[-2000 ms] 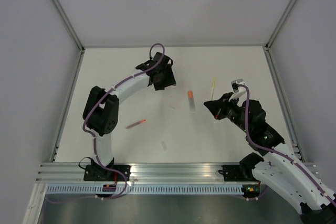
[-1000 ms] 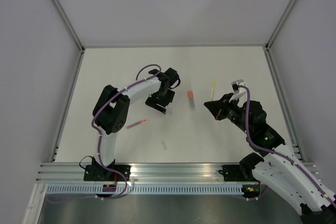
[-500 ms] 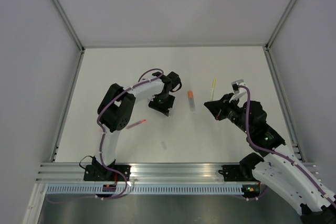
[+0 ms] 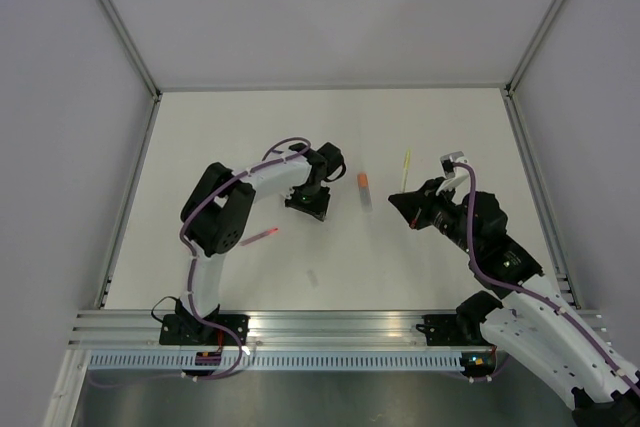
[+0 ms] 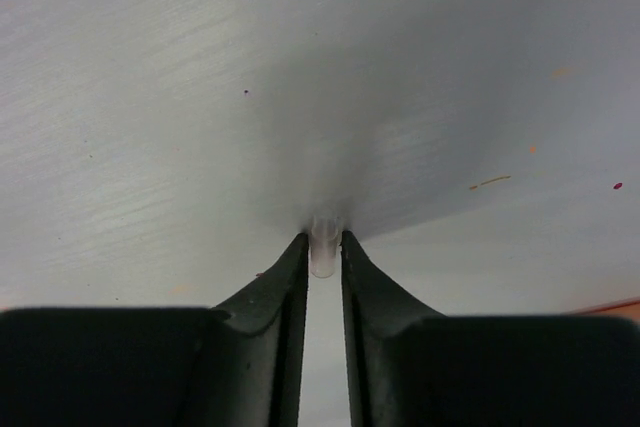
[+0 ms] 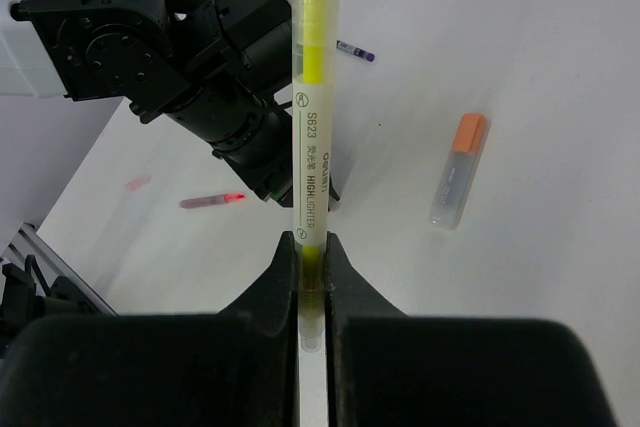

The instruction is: Insert the pens into the pen caps

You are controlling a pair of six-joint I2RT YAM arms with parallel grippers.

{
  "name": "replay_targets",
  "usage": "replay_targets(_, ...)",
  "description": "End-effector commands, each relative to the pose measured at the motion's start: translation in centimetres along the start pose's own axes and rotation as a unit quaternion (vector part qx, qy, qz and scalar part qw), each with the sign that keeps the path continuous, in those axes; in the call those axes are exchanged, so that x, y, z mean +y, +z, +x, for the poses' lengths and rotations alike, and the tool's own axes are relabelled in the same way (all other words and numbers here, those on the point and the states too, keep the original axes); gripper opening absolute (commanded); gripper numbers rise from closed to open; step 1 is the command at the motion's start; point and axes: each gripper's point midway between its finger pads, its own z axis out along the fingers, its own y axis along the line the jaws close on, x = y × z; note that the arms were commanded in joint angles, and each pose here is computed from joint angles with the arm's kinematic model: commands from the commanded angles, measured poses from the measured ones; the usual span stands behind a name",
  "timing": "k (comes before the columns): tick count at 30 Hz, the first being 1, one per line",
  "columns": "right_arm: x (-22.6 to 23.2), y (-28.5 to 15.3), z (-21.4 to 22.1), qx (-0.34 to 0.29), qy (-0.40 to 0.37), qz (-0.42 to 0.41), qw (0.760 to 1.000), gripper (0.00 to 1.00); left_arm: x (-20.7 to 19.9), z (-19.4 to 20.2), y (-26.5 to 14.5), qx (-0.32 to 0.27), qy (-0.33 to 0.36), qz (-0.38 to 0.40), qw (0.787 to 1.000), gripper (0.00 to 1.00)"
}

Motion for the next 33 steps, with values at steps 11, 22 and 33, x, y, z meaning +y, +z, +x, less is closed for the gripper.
replay_targets(11,1.1,0.9,0.2,0.009,-0.014,-0.038,0.999,0.0,0.1,-1.9,-1.1,-0.032,0.054,0.079,0.995,0.02)
replay_targets(22,8.1,1.2,4.0,0.086,-0.005,-0.26,0.962,0.0,-2.0,-0.2,-24.1,-0.048,0.344,0.605,0.716,0.02)
replay_targets(33,12.5,0.1,5.6,0.1,-0.021,-0.348,0.932,0.0,2.4,3.7,-34.5,0.0,0.428,0.769,0.474,0.02)
